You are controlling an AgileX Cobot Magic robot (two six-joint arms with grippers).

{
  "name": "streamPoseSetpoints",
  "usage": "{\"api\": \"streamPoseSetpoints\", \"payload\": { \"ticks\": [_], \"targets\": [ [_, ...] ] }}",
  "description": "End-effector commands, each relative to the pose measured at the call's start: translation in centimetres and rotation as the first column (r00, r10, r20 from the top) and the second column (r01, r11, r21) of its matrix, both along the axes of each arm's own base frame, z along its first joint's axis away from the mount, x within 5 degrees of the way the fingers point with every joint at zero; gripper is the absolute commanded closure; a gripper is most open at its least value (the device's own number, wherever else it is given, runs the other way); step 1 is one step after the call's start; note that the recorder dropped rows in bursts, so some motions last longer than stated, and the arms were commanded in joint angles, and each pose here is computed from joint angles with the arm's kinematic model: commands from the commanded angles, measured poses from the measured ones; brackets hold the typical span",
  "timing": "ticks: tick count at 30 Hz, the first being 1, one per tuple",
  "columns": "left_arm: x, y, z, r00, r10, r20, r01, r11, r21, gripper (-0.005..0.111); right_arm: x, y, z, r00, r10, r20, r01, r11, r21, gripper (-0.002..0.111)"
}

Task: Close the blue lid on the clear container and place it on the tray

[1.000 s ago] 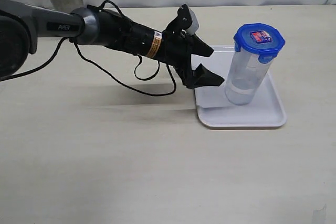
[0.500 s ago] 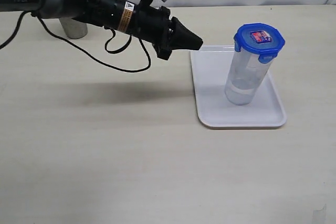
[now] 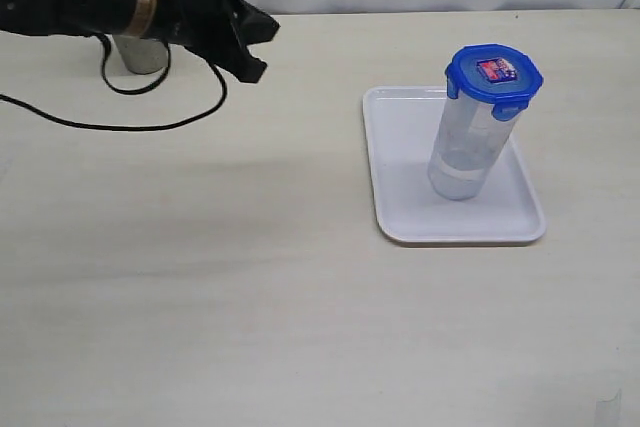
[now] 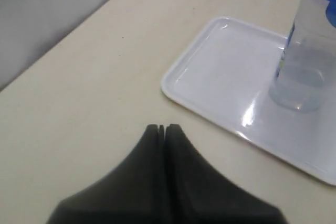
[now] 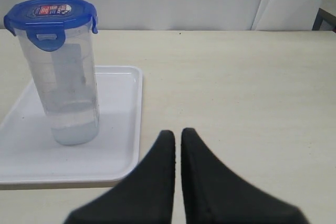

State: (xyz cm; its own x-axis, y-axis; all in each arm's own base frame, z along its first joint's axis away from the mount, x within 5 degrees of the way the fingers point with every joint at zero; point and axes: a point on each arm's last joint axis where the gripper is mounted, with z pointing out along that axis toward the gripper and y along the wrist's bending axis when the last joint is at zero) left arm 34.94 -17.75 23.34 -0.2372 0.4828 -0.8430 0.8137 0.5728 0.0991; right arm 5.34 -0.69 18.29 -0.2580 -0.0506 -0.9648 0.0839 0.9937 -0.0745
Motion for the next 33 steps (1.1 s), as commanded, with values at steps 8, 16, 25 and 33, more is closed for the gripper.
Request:
{"api": "streamPoseSetpoints", "payload": {
  "ticks": [8, 16, 25, 33],
  "targets": [
    [-8.7, 4.9, 8.2, 0.972, 0.143, 0.186, -0.122, 0.985, -0.119, 0.107, 0.0, 0.0, 0.0, 1.000, -0.004, 0.003, 0.004, 1.000, 0.007, 0.104],
    [-17.1, 8.2, 11.5, 0.928, 0.231, 0.294, -0.142, 0.945, -0.294, 0.107, 0.0, 0.0, 0.0, 1.000, -0.004, 0.003, 0.004, 1.000, 0.007, 0.104],
    [-24.2, 11.5, 10.0, 0.868, 0.352, 0.350, -0.185, 0.884, -0.429, 0.107, 0.0, 0.0, 0.0, 1.000, -0.004, 0.003, 0.004, 1.000, 0.007, 0.104],
    [-28.0, 13.1, 7.4, 0.832, 0.382, 0.402, -0.166, 0.864, -0.475, 0.107, 0.0, 0.0, 0.0, 1.000, -0.004, 0.003, 0.004, 1.000, 0.007, 0.104]
  ]
}}
